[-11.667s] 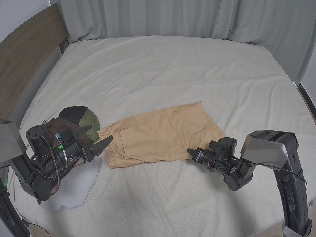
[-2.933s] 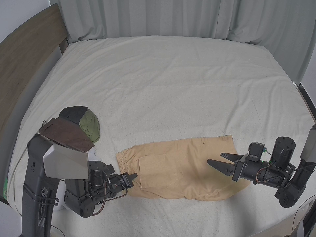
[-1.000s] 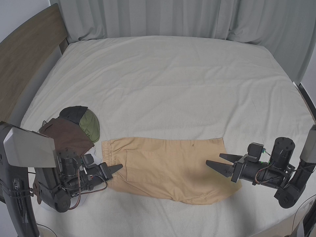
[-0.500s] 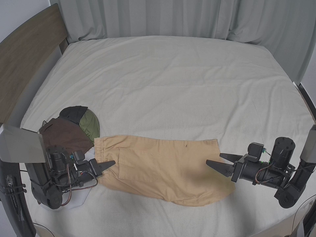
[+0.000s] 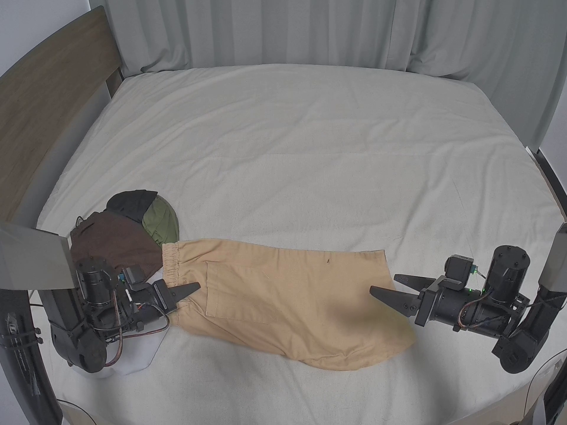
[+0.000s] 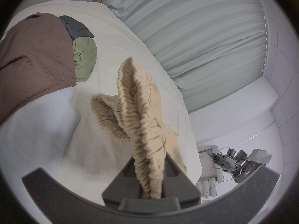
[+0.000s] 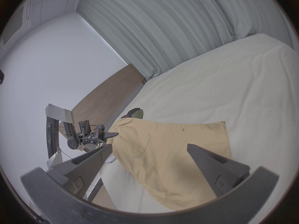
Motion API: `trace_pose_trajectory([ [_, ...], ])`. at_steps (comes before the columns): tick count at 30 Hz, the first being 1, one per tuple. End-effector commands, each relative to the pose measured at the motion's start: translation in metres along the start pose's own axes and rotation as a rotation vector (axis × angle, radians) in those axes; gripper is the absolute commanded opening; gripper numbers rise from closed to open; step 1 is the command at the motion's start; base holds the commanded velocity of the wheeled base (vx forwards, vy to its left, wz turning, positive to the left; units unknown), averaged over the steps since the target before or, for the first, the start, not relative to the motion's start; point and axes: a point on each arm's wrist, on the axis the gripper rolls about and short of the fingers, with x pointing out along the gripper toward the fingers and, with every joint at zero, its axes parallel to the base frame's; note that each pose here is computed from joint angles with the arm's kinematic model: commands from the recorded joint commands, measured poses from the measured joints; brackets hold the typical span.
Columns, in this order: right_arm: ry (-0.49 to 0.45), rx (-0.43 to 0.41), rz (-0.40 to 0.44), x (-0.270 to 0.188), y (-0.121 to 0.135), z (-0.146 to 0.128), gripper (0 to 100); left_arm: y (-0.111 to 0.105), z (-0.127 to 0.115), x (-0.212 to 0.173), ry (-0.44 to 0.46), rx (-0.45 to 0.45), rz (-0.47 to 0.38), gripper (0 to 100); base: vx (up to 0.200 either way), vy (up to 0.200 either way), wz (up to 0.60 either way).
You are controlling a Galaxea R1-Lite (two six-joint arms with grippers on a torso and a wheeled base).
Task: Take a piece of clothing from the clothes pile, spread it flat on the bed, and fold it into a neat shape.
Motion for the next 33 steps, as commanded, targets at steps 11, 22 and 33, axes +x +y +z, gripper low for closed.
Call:
trace_pose_trajectory([
  [11,-0.008,-0.038,0.004,-0.003,0.003,0.002,100,-0.031,0.009,-0.005,-0.053,0.042,-0.067,0,0.000,0.000,0.00],
  [22,-0.024,-0.046,0.009,-0.004,0.005,0.006,100,-0.036,0.009,-0.001,-0.050,0.052,-0.088,0,0.000,0.000,0.00],
  [33,-0.047,-0.057,0.016,-0.006,0.007,0.011,100,-0.054,-0.007,0.017,-0.025,0.079,-0.108,0,0.000,0.000,0.00],
])
